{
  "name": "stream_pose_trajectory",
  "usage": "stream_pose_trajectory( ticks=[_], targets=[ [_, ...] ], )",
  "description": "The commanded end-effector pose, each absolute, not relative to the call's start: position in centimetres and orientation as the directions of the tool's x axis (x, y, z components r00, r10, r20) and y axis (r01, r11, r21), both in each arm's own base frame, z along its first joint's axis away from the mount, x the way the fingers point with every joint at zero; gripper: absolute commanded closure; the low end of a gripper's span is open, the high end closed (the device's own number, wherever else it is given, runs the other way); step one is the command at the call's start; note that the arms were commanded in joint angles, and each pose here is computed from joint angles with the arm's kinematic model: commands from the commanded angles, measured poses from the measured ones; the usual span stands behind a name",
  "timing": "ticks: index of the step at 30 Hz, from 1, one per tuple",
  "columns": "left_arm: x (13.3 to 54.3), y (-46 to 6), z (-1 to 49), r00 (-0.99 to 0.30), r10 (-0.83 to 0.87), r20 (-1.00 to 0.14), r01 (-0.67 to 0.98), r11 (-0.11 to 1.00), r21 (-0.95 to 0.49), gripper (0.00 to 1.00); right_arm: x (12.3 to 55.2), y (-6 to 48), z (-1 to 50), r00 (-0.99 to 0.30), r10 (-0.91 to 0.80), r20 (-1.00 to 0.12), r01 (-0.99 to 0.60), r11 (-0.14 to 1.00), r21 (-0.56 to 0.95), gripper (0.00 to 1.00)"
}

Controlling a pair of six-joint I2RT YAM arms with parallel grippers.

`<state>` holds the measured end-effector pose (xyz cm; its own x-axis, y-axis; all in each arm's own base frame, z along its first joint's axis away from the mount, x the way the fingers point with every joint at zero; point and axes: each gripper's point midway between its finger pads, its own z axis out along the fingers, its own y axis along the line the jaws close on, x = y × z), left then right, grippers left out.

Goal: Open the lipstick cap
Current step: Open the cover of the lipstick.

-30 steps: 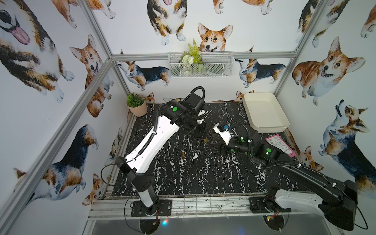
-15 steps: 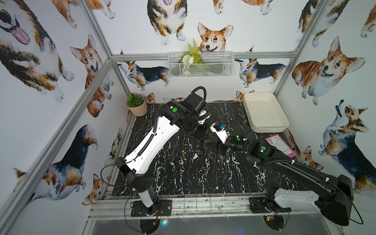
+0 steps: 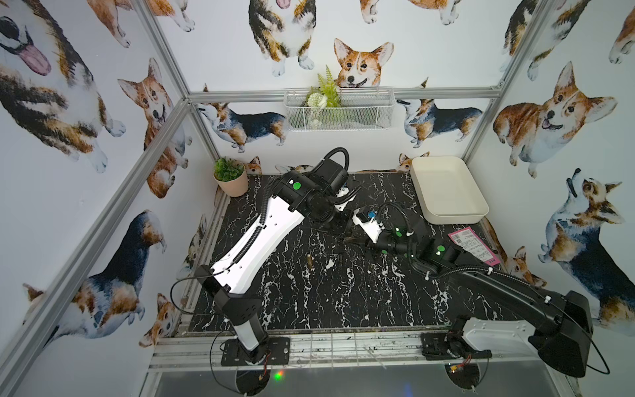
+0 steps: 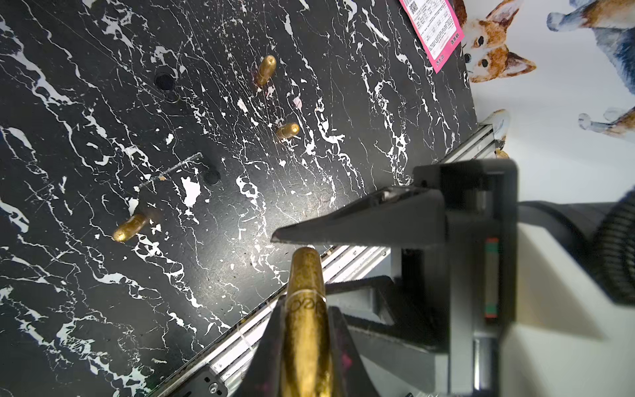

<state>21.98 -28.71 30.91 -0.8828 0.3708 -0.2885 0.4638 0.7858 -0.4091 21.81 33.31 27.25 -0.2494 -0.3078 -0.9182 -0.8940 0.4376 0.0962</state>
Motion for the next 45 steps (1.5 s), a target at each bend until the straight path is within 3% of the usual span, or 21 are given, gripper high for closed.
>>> stream_pose_trajectory(
  ticks=[1, 10, 15, 19, 38, 45],
  targets=[
    [21.2, -28.0, 30.9, -0.893, 0.372, -0.252, 0.446, 0.798, -0.404, 0.89, 21.9, 33.6, 28.2, -0.224, -0.294, -0.929, -0.900, 0.428, 0.081, 0.72],
    [21.4, -27.9, 30.9, -0.894, 0.374, -0.248, 0.447, 0.798, -0.404, 0.91, 21.5, 32.6, 27.4, -0.247, -0.301, -0.921, -0.891, 0.445, 0.093, 1.00],
    [21.6, -27.8, 31.2, -0.897, 0.365, -0.251, 0.440, 0.795, -0.417, 0.92, 21.4, 32.0, 27.0, -0.247, -0.300, -0.921, -0.883, 0.462, 0.086, 1.00],
    [21.8, -27.8, 31.5, -0.899, 0.356, -0.254, 0.434, 0.790, -0.433, 1.00, 21.3, 31.7, 26.4, -0.255, -0.311, -0.916, -0.879, 0.470, 0.085, 1.00],
    [23.0, -26.6, 32.5, -0.897, 0.331, -0.292, 0.430, 0.806, -0.407, 1.00, 20.9, 30.7, 24.5, -0.284, -0.346, -0.894, -0.869, 0.488, 0.086, 1.00],
    [26.7, -23.4, 31.5, -0.906, 0.253, -0.340, 0.350, 0.898, -0.266, 1.00, 20.7, 30.0, 26.3, -0.264, -0.302, -0.916, -0.860, 0.504, 0.082, 1.00]
  ],
)
